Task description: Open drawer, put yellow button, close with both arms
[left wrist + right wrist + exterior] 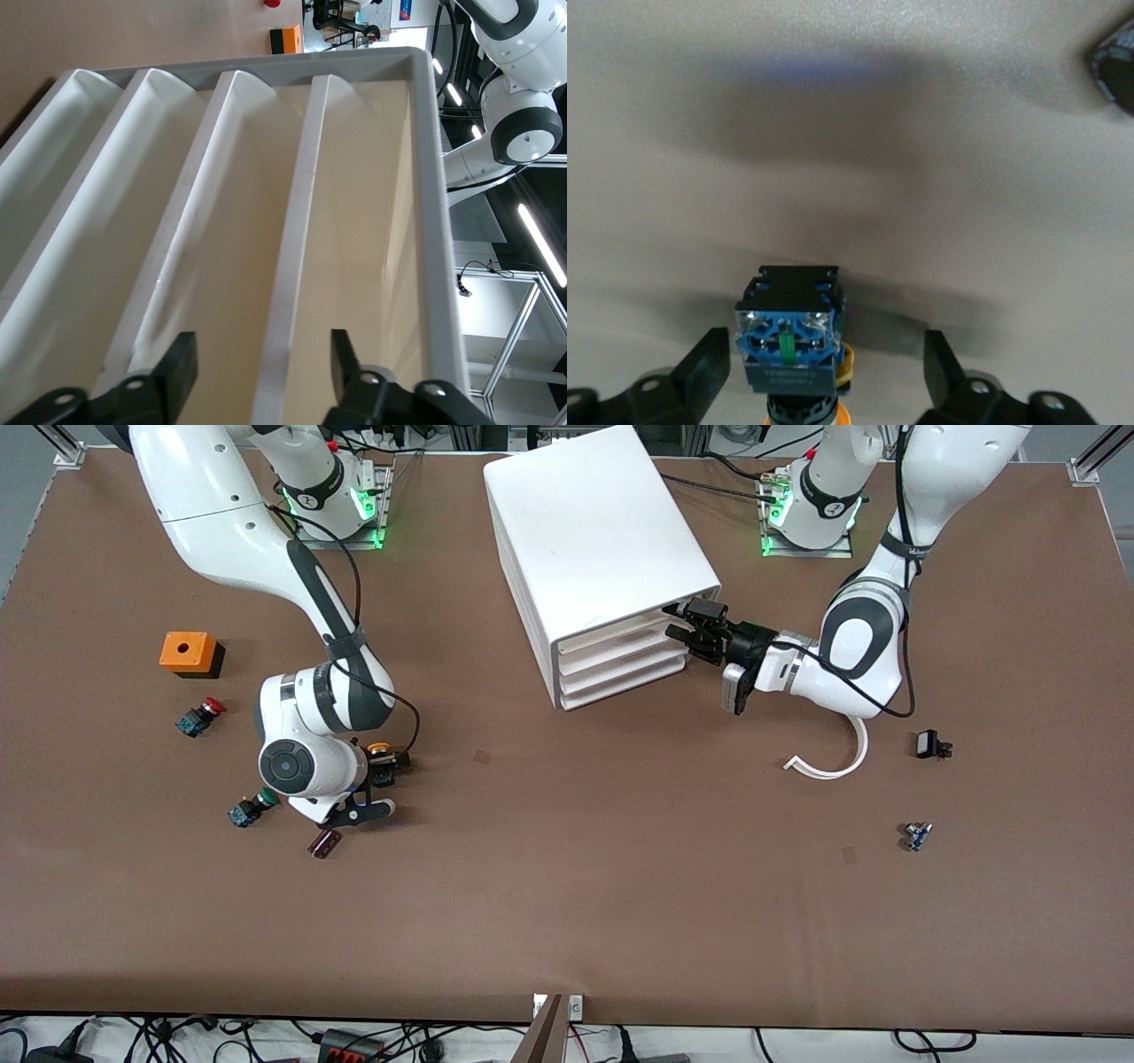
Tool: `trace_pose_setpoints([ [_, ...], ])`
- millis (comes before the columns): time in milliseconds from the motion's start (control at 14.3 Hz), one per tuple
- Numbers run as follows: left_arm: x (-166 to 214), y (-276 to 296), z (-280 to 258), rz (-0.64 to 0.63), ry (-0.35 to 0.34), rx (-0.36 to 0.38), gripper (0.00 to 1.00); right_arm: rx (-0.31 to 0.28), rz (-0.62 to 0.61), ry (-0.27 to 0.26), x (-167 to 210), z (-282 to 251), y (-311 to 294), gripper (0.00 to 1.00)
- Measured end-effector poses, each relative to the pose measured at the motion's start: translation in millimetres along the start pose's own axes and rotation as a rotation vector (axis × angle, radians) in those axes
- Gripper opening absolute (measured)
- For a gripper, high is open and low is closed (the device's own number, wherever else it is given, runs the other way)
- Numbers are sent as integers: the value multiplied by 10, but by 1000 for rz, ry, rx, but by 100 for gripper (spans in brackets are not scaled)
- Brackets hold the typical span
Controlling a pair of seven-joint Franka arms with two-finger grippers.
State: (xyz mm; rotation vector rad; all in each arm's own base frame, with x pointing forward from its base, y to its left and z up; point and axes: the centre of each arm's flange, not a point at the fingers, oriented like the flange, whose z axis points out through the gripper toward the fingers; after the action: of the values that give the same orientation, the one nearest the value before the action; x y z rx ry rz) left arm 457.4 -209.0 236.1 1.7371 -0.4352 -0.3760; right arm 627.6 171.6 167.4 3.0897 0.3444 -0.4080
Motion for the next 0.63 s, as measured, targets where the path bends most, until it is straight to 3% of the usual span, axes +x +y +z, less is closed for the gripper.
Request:
trace_pose_setpoints([
  [70, -5, -27, 9, 3, -1, -3, 52, 0, -1, -5, -6, 5, -10, 95],
  [140, -6, -31, 12, 4, -2, -5, 42, -1, -3, -12, -14, 12, -20, 86],
  [350, 20, 35, 4, 25, -3, -26, 15, -1, -4, -13, -17, -28, -27, 52],
  [420, 29, 49, -4, 36, -2, -27, 15, -1, -4, -10, -14, -61, -28, 42],
  [630, 109, 79, -77, 53, 13, -15, 15, 0, -6, 8, 20, -139, -41, 41],
])
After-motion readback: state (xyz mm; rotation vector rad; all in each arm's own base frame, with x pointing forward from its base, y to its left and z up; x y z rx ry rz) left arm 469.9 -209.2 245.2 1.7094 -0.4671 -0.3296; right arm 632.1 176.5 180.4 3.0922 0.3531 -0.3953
